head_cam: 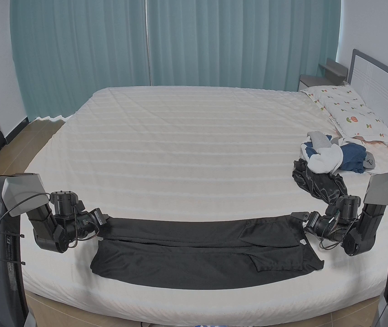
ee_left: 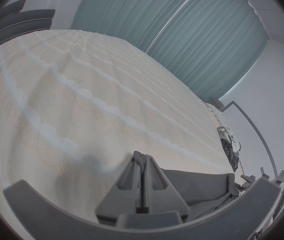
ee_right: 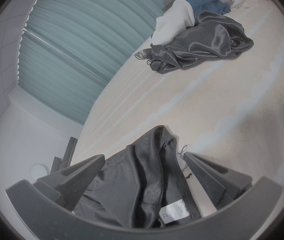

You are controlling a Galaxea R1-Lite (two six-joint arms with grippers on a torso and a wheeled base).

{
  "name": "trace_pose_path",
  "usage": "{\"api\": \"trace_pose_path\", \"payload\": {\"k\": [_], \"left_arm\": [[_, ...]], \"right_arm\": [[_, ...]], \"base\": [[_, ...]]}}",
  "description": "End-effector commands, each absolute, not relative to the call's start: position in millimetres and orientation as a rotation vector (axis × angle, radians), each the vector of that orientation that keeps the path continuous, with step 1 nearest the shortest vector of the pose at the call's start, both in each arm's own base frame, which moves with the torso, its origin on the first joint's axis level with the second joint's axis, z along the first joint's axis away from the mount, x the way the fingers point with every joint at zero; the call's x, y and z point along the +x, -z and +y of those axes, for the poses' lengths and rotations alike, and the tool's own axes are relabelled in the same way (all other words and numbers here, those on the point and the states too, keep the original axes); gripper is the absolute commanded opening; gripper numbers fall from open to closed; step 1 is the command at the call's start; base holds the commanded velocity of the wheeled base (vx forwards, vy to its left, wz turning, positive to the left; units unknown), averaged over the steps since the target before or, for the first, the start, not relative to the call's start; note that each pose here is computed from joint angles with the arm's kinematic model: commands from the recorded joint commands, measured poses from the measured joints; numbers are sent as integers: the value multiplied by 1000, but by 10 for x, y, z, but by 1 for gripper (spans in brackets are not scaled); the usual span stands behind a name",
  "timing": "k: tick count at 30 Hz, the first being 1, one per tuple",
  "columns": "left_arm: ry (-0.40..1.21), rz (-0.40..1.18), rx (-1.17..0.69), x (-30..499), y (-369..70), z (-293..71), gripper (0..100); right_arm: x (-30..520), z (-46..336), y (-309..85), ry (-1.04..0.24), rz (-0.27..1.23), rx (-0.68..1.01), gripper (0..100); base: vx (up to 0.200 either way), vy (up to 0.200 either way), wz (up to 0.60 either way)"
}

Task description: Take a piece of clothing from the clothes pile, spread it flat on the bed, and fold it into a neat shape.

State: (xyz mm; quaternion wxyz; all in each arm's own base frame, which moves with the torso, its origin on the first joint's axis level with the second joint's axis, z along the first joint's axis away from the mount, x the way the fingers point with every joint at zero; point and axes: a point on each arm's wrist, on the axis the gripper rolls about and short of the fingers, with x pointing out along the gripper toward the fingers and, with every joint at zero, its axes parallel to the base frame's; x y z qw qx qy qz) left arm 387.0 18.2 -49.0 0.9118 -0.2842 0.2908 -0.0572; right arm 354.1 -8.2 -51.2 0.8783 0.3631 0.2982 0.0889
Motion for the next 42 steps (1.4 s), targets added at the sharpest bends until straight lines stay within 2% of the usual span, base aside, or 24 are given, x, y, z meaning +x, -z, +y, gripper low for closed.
{"api": "trace_pose_path", "payload": {"k": [1, 15, 16, 29, 32, 40, 41, 42], "left_arm": [[117, 601, -588, 3869, 497, 183, 0], [117, 601, -591, 3871, 500, 183, 0], [117, 600, -591, 3872, 494, 183, 0], [116, 598, -589, 3887, 507, 184, 0], [116, 598, -589, 3893, 514, 184, 0], [117, 598, -587, 3893, 514, 184, 0], [116, 599, -588, 3889, 516, 184, 0], [118, 600, -587, 3886, 513, 178, 0]], "right_arm": [[3752, -78, 434, -159, 585, 738, 100], [3817, 7, 616, -171, 644, 696, 100], [3817, 7, 620, -172, 643, 692, 0], [3959, -63, 581, -143, 560, 722, 0], [4031, -92, 591, -102, 530, 738, 0], [4036, -100, 621, -91, 532, 740, 0], [4036, -100, 621, -91, 532, 740, 100], [4035, -94, 633, -91, 535, 740, 100]], "base": [[0, 0, 0], [0, 0, 0], [0, 0, 0], [0, 0, 0], [0, 0, 0], [0, 0, 0], [0, 0, 0], [0, 0, 0]]}}
